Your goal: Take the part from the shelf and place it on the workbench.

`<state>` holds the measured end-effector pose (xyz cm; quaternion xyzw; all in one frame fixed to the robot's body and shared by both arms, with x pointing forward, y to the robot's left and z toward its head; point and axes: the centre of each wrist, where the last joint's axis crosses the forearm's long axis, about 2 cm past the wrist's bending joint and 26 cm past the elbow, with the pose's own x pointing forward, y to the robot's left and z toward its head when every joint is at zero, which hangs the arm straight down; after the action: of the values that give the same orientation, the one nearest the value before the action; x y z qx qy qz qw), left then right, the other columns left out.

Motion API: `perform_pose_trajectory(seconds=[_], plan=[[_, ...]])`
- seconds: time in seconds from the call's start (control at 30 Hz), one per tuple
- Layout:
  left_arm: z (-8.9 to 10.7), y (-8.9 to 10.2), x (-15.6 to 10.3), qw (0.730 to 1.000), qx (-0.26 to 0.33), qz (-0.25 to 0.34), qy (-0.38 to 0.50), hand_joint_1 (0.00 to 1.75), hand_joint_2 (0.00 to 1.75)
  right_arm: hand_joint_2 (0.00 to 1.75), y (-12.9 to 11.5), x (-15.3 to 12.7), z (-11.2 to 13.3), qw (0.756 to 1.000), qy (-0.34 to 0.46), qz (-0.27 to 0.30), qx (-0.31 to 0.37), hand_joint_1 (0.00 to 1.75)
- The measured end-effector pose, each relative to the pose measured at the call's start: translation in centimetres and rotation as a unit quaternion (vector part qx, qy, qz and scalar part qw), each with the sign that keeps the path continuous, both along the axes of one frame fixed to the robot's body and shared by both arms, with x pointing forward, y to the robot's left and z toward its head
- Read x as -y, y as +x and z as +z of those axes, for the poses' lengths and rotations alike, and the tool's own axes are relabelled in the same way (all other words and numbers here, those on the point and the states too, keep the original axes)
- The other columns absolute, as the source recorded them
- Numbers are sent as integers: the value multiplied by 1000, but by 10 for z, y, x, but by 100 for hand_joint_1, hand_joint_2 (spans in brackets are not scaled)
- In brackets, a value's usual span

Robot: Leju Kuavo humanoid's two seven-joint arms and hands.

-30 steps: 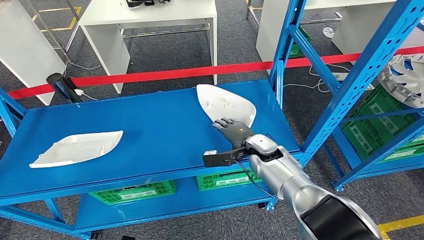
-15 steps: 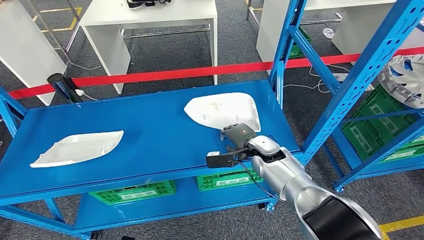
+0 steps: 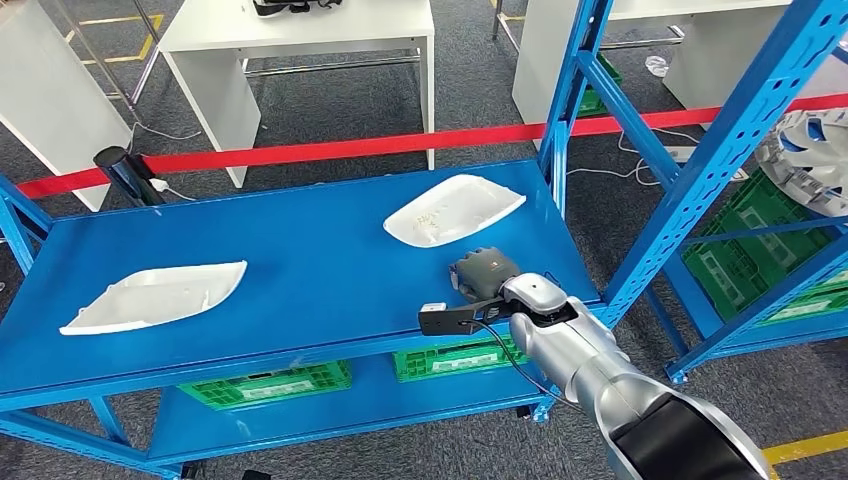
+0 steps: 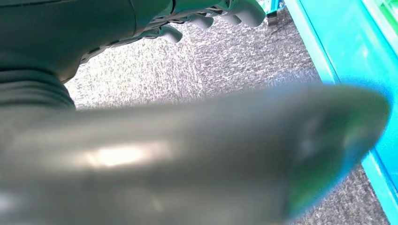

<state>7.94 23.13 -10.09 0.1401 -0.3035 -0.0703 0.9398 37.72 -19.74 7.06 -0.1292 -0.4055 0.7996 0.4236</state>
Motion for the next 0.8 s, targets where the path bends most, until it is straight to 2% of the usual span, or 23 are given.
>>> perform_pose_trajectory(seconds=[0.07, 0.13, 0.17, 0.2, 0.3, 0.33, 0.47, 0.6, 0.8], plan=[[0, 0, 0, 1000, 2, 1, 1, 0, 175, 175, 0, 0, 0, 1000, 1, -1, 1, 139], [0, 0, 0, 1000, 2, 1, -1, 0, 175, 175, 0, 0, 0, 1000, 5, -2, 5, 134], [0, 0, 0, 1000, 2, 1, -3, 0, 175, 175, 1, 0, 1, 1000, 8, -3, 8, 141], [0, 0, 0, 1000, 2, 0, -5, 0, 175, 175, 1, 0, 1, 1000, 10, -3, 11, 141], [0, 0, 0, 1000, 1, -1, -10, 0, 175, 175, 2, 0, 2, 1000, 17, -5, 21, 26], [0, 0, 1, 1000, 0, -1, -10, 0, 175, 175, 2, 0, 3, 999, 20, -6, 26, 0], [0, 0, 1, 1000, -1, -2, -13, 0, 175, 175, 6, -1, 7, 997, 50, -16, 55, 0], [0, 0, 1, 1000, -3, -2, -16, 0, 175, 175, 16, -8, 22, 994, 87, -16, 70, 0], [0, 0, 1, 1000, -3, -2, -17, 0, 175, 175, 25, -14, 36, 991, 101, -15, 85, 0]])
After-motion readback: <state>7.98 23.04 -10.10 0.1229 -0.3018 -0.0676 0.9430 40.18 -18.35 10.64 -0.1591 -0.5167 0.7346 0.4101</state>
